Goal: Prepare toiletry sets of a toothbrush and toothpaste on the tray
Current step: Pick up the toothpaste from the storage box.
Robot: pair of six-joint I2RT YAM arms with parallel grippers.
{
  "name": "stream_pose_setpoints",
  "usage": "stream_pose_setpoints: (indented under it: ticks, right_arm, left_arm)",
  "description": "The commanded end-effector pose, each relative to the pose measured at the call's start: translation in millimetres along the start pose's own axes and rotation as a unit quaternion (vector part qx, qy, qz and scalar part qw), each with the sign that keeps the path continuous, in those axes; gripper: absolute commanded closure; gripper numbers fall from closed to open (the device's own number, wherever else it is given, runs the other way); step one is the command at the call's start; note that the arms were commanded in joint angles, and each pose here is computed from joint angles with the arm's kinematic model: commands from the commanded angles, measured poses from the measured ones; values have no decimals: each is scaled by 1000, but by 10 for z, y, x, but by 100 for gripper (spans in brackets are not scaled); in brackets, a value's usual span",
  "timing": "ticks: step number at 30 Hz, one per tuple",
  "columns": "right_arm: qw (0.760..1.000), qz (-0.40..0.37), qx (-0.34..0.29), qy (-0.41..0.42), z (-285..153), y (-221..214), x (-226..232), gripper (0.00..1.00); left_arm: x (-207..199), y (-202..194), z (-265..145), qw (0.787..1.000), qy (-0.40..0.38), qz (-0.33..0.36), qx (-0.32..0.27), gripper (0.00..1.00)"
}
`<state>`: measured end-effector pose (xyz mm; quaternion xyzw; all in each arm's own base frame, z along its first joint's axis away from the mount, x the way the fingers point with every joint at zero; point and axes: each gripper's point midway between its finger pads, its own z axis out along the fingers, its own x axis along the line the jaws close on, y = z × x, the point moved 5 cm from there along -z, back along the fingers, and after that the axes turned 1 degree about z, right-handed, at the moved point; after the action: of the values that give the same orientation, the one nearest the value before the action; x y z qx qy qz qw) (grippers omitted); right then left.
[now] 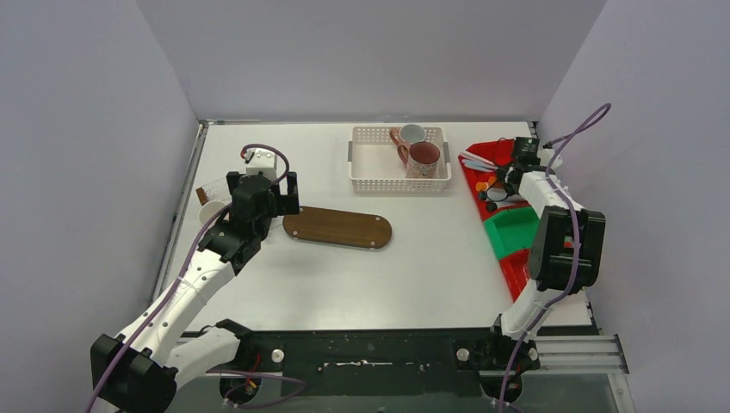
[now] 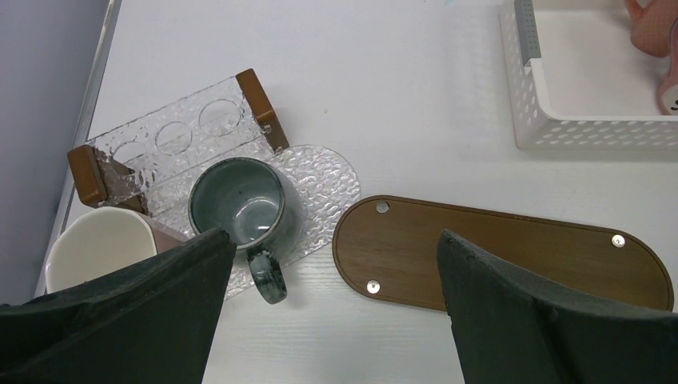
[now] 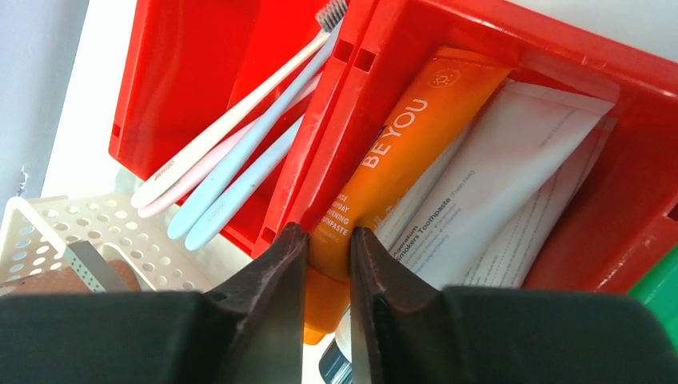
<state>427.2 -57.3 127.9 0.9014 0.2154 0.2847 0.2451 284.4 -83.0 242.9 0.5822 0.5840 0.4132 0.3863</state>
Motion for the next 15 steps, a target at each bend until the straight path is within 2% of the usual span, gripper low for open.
stream_pose_setpoints:
  ticks: [1, 4, 15]
  right_arm:
    - [1000, 3, -23, 21, -190, 220, 69, 92]
    - [999, 4, -22, 28, -284, 266, 50, 100]
    - [999, -20, 12, 30, -401, 154, -70, 100]
  left_arm:
    - [-15, 109, 6, 1000, -1, -6, -27, 3]
    - [-23, 112, 3, 1000, -5, -6, -27, 3]
    - [-34, 109, -2, 999, -10, -9, -29, 3]
